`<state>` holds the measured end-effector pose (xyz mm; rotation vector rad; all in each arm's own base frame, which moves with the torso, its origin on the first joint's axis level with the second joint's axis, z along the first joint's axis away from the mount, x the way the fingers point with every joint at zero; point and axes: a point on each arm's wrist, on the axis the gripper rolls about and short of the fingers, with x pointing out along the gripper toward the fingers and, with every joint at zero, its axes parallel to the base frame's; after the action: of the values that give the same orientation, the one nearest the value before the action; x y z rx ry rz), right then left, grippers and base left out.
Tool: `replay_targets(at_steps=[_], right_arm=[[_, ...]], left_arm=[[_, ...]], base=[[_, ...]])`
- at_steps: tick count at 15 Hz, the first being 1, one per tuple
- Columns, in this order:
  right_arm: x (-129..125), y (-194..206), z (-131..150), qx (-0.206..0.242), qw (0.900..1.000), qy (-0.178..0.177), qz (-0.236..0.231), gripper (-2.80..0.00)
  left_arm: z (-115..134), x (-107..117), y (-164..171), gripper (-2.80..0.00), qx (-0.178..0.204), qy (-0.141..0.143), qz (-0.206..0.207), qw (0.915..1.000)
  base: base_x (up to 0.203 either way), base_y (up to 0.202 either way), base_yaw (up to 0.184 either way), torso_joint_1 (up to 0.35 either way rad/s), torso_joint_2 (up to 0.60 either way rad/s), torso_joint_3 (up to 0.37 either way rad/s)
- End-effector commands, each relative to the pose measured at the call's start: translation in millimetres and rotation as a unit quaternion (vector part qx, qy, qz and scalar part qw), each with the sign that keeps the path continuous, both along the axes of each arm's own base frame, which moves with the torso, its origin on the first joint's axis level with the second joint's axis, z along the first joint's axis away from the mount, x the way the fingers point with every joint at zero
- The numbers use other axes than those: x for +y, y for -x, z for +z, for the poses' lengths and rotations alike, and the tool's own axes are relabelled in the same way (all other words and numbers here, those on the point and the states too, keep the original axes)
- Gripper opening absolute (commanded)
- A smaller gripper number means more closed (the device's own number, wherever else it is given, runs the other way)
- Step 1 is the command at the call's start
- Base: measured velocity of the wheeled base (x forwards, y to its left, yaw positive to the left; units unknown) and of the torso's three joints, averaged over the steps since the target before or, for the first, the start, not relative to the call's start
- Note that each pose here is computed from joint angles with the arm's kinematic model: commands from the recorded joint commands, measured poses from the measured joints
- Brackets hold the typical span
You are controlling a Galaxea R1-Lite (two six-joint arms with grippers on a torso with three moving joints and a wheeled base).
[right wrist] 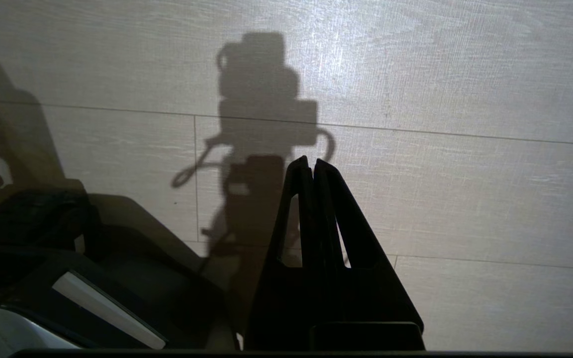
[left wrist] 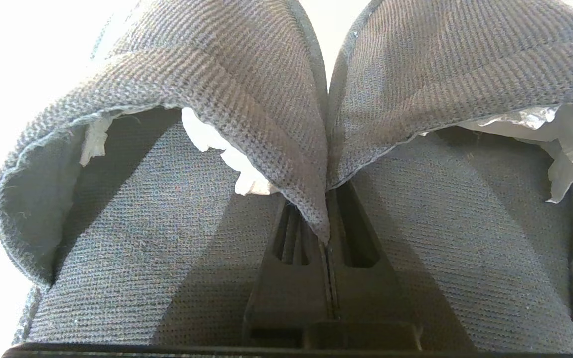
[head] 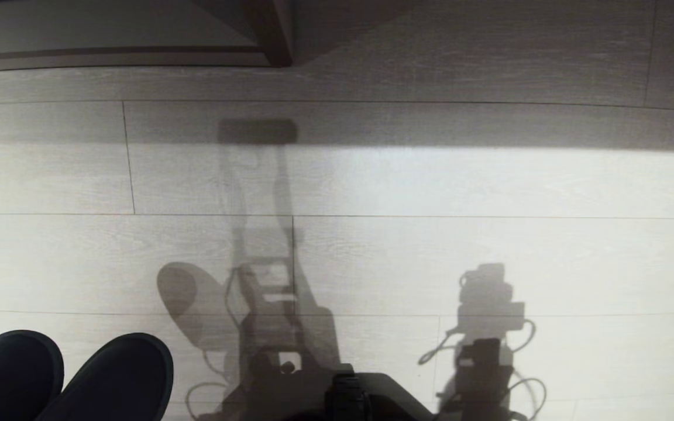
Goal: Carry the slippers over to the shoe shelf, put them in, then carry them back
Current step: Place the slippers on the floor
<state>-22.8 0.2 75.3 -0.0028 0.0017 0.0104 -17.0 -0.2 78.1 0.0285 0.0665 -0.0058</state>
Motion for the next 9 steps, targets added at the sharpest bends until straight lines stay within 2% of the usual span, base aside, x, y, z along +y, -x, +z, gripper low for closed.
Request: replay_targets(at_steps=[1, 3, 9], right_arm=[[0.0, 0.1, 0.0, -0.001, 1.000, 0.000, 0.000, -2.80], [0.0, 0.1, 0.0, -0.001, 1.000, 0.000, 0.001, -2.80], [0.0, 0.1, 0.0, -0.001, 1.000, 0.000, 0.000, -2.80]], left_arm=[[-1.4, 0.0, 4.2, -2.80, -0.026, 0.000, 0.000, 0.9996], [-1.8, 0.1, 5.8, -2.80, -0.037, 0.005, 0.002, 0.9993], [-1.8, 0.1, 5.8, -2.80, -0.037, 0.005, 0.002, 0.9993]], base=[[0.000, 0.000, 0.000, 0.000, 0.00, 0.000], [0.000, 0.000, 0.000, 0.000, 0.00, 0.000], [0.000, 0.000, 0.000, 0.000, 0.00, 0.000]])
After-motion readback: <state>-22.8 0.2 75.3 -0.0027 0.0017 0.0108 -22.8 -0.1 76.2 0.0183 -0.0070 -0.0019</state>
